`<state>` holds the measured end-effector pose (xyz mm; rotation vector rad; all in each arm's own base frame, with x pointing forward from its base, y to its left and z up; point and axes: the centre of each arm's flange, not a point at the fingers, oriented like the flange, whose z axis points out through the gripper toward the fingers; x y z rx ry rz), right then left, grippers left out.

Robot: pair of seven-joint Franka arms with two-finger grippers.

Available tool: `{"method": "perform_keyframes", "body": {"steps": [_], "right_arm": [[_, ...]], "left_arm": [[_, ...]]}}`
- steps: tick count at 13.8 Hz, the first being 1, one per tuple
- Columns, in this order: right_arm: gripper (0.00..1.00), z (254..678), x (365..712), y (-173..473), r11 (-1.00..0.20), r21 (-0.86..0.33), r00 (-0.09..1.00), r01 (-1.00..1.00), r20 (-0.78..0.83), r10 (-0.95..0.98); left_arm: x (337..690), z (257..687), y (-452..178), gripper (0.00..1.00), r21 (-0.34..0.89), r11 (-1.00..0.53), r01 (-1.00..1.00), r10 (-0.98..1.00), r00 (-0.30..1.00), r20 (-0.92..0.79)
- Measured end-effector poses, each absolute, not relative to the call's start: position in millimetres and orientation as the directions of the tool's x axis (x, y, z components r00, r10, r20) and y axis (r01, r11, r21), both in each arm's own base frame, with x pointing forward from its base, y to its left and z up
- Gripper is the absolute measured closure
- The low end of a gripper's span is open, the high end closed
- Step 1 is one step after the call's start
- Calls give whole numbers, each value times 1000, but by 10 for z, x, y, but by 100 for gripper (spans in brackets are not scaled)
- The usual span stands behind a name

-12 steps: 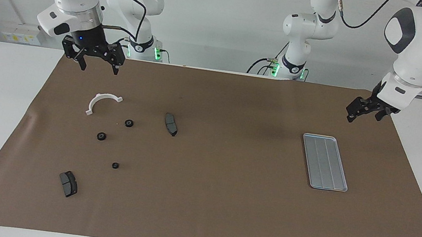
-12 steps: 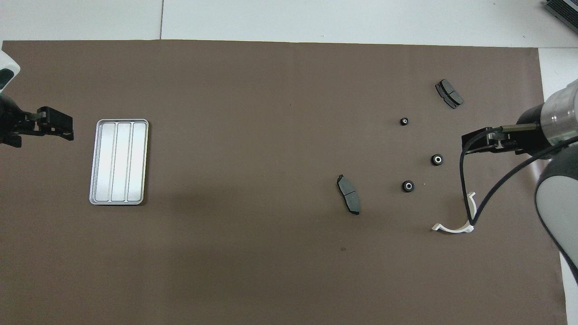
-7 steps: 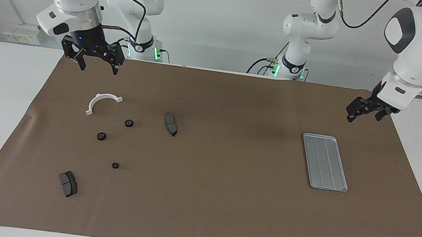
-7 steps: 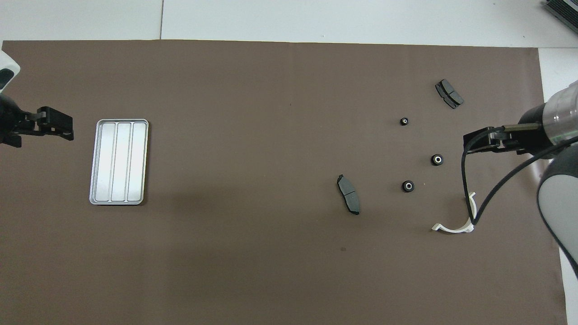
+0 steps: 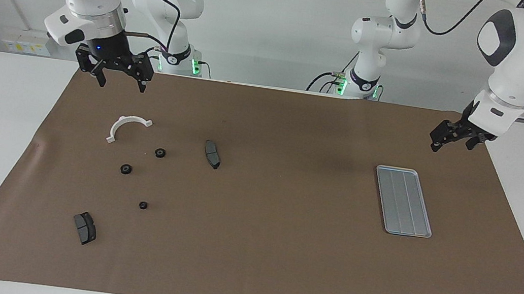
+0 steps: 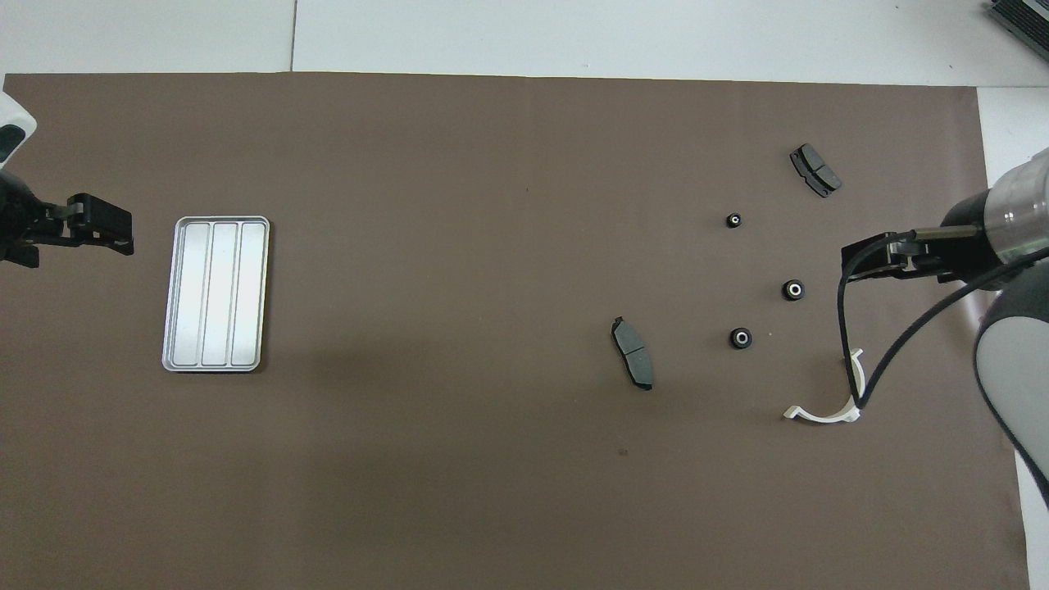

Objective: Pick bearing gear from pile to tray

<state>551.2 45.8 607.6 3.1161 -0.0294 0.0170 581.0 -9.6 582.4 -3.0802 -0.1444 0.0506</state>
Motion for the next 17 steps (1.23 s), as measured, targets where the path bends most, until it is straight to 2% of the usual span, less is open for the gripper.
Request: {"method": "perform_keyframes", "body": {"steps": [6,11,17], "right_arm": [[0,5523,5734,385,-999,16,997,-31,71,-30],[0,4580,6098,444,-1000,6,997,-20,78,-19],[0,3742,6408,473,-1000,-7,993,-2,118,-3]], "left_arm": [[5810,5824,-96,0,-59,-994,93,94,995,-30],[5810,5824,-96,0,-59,-994,93,94,995,-30],[5810,5824,-96,0,-59,-994,93,94,995,-30]]}}
